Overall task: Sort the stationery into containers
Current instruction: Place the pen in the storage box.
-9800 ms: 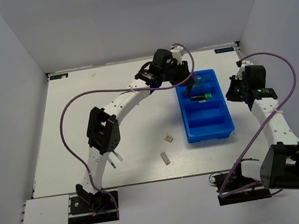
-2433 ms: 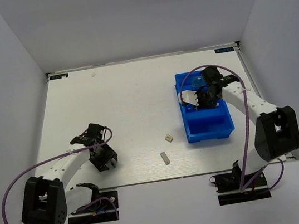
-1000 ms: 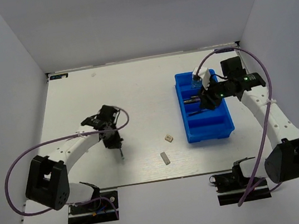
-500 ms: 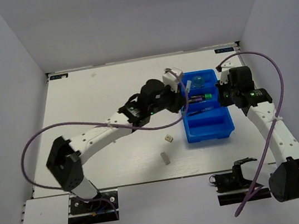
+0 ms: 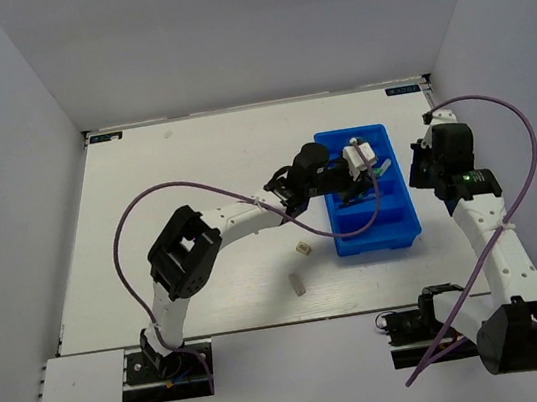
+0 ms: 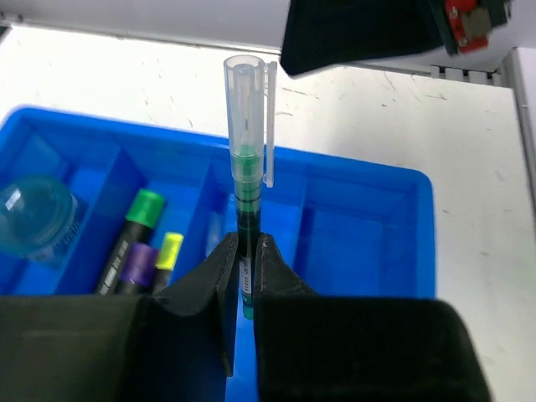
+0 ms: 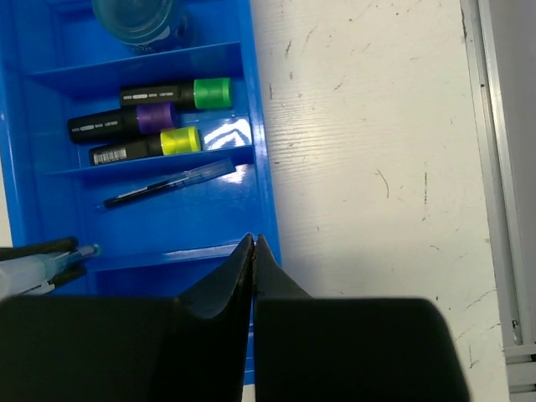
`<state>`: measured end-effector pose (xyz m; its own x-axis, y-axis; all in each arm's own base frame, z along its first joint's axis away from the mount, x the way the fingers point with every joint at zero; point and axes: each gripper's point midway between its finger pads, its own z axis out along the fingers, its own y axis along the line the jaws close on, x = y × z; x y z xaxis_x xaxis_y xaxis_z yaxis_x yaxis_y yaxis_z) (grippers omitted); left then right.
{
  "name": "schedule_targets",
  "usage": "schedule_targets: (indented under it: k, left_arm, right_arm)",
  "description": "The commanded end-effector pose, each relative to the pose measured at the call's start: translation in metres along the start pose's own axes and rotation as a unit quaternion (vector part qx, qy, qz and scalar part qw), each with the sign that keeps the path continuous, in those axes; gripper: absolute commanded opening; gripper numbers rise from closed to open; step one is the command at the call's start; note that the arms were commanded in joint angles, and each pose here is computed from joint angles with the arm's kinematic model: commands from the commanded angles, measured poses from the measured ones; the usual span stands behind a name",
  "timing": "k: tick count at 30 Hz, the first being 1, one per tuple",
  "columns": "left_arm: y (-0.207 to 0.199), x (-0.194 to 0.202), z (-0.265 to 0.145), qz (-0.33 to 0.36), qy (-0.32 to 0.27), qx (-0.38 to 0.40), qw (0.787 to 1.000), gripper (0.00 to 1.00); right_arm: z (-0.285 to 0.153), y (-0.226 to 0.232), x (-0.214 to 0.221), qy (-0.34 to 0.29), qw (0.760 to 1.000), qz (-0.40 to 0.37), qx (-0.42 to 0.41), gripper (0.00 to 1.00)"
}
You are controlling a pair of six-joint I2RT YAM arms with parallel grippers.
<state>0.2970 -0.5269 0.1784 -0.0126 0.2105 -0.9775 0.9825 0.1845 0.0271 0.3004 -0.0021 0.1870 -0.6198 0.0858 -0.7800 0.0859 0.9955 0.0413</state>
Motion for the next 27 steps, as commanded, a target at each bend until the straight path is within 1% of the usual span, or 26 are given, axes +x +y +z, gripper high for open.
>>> schedule_targets:
  k: [1, 2, 4, 8, 11, 12, 13, 14, 15, 16, 17, 18, 19, 20, 21, 22, 23, 24, 25, 26, 27]
  left_arm:
    - [0.004, -0.039, 0.005, 0.072, -0.043, 0.007, 0.996, 0.0]
    - [0.007, -0.026, 0.009, 0.067, -0.03, 0.004, 0.997, 0.0]
    - [0.013, -0.018, 0.012, 0.079, -0.018, -0.015, 0.997, 0.0]
    - [0.023, 0.005, 0.016, 0.063, 0.007, -0.035, 0.997, 0.02]
    - [0.027, 0.014, 0.018, 0.051, 0.015, -0.042, 0.998, 0.07]
    - [0.028, 0.014, 0.018, 0.043, 0.014, -0.043, 0.998, 0.07]
    - [0.029, 0.016, 0.018, 0.034, 0.015, -0.044, 0.998, 0.1]
    - [0.03, 0.019, 0.018, 0.033, 0.017, -0.044, 0.998, 0.16]
    - [0.031, 0.018, 0.017, 0.031, 0.017, -0.046, 0.998, 0.26]
    - [0.031, 0.016, 0.017, 0.03, 0.015, -0.046, 0.998, 0.37]
    - [0.032, 0.015, 0.016, 0.028, 0.016, -0.05, 0.998, 0.58]
    - [0.035, 0.012, 0.015, 0.026, 0.013, -0.058, 0.998, 0.67]
    - [0.036, 0.01, 0.013, 0.021, 0.012, -0.067, 0.997, 0.73]
    - [0.039, 0.002, 0.01, 0.013, 0.003, -0.072, 0.997, 0.77]
    - [0.044, 0.001, 0.008, -0.001, 0.001, -0.082, 0.997, 0.79]
    - [0.046, -0.008, 0.006, -0.003, -0.014, -0.087, 0.996, 0.81]
    - [0.048, -0.015, -0.002, -0.02, -0.024, -0.092, 0.995, 0.82]
    - [0.051, -0.02, -0.006, -0.024, -0.031, -0.1, 0.994, 0.84]
    - [0.054, -0.034, -0.01, -0.022, -0.056, -0.107, 0.992, 0.84]
    - [0.053, -0.043, -0.024, -0.025, -0.068, -0.114, 0.991, 0.84]
    - [0.056, -0.052, -0.032, -0.054, -0.085, -0.128, 0.987, 0.76]
  right_arm:
    - [0.0, -0.005, -0.008, -0.021, 0.999, 0.025, 0.001, 0.0]
    - [0.0, -0.006, -0.008, -0.021, 0.999, 0.027, 0.0, 0.0]
    - [0.001, -0.006, -0.006, -0.017, 0.999, 0.028, -0.002, 0.0]
    - [0.0, -0.004, -0.005, -0.013, 0.999, 0.029, -0.012, 0.0]
    - [-0.001, -0.002, -0.006, -0.015, 0.999, 0.026, -0.023, 0.06]
    - [-0.001, -0.001, -0.005, -0.013, 0.999, 0.027, -0.026, 0.11]
    - [-0.001, -0.001, -0.005, -0.011, 0.999, 0.027, -0.027, 0.14]
    - [-0.002, -0.001, -0.006, -0.012, 0.999, 0.024, -0.027, 0.17]
    - [-0.002, -0.001, -0.005, -0.012, 0.999, 0.025, -0.027, 0.2]
    - [-0.002, 0.005, -0.005, -0.009, 0.999, 0.023, -0.048, 0.28]
    - [-0.004, 0.007, -0.005, -0.009, 0.998, 0.017, -0.054, 0.32]
    - [-0.005, 0.01, -0.006, -0.01, 0.998, 0.015, -0.064, 0.42]
    - [-0.006, 0.013, -0.005, -0.007, 0.997, 0.012, -0.072, 0.54]
    - [-0.008, 0.013, -0.006, -0.008, 0.997, 0.011, -0.075, 0.54]
    - [-0.009, 0.014, -0.007, -0.009, 0.997, 0.008, -0.079, 0.54]
    - [-0.011, 0.015, -0.009, -0.011, 0.996, 0.007, -0.083, 0.54]
    - [-0.013, 0.017, -0.008, -0.009, 0.996, 0.006, -0.088, 0.54]
    - [-0.014, 0.017, -0.009, -0.012, 0.996, 0.002, -0.091, 0.52]
    - [-0.016, 0.019, -0.011, -0.012, 0.995, 0.002, -0.096, 0.48]
    - [-0.02, 0.028, -0.01, -0.011, 0.992, -0.004, -0.127, 0.31]
    - [-0.021, 0.034, -0.009, -0.009, 0.989, -0.019, -0.146, 0.16]
